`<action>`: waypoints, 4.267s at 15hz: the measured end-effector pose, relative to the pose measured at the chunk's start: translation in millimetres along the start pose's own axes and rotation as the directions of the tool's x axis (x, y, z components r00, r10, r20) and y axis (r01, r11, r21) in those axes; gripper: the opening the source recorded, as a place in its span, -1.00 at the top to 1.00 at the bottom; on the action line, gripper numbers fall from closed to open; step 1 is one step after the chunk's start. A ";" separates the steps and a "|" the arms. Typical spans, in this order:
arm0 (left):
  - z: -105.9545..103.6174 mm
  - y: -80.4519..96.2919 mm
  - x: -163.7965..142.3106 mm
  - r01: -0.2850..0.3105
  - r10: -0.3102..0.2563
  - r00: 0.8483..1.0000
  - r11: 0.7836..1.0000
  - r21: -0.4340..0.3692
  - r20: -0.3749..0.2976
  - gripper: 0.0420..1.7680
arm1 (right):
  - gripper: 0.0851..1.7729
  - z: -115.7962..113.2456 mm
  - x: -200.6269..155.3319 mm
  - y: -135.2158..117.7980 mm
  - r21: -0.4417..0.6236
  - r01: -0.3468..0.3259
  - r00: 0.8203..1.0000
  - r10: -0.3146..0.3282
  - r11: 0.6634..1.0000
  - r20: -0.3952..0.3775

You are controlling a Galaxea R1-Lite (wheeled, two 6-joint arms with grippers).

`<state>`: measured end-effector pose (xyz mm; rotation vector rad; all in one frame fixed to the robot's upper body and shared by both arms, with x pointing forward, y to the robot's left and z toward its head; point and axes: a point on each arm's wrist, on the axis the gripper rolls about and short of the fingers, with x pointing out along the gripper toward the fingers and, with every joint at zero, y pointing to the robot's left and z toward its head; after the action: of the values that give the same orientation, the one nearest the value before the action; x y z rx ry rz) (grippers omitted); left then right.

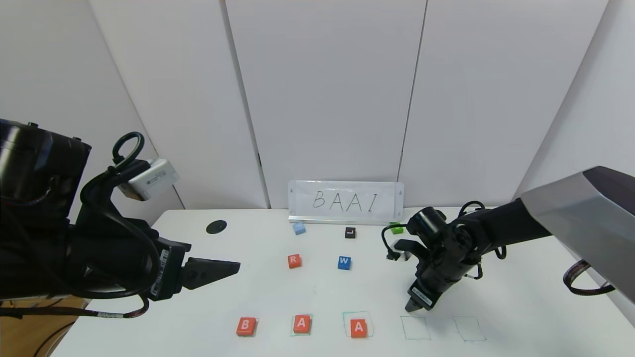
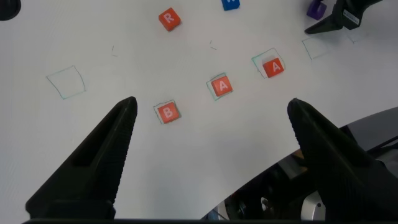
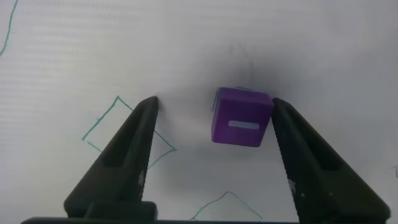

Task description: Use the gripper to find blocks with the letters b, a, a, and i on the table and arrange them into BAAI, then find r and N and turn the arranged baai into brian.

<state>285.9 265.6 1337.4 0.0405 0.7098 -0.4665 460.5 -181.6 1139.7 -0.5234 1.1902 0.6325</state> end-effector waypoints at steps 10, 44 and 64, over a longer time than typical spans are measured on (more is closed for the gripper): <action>-2.4 -3.3 3.8 -0.005 0.005 1.000 1.000 0.011 -0.018 -0.94 | 0.47 -0.7 -3.0 1.7 -0.008 -0.004 1.000 0.004 1.000 -0.003; -6.9 -4.5 8.6 0.001 0.001 0.999 0.999 0.051 -0.042 -0.94 | 0.47 -17.6 -13.1 59.4 -0.690 -0.119 0.993 0.098 0.714 -0.070; -10.2 -10.2 11.3 0.021 -0.017 0.998 0.997 0.068 -0.058 -0.94 | -0.05 -18.4 -6.8 53.7 -0.688 -0.127 0.992 0.101 0.714 -0.078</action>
<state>282.7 253.9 1323.6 0.1126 0.7510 -0.5094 409.2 -156.6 1138.5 -1.1065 0.9924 1.2003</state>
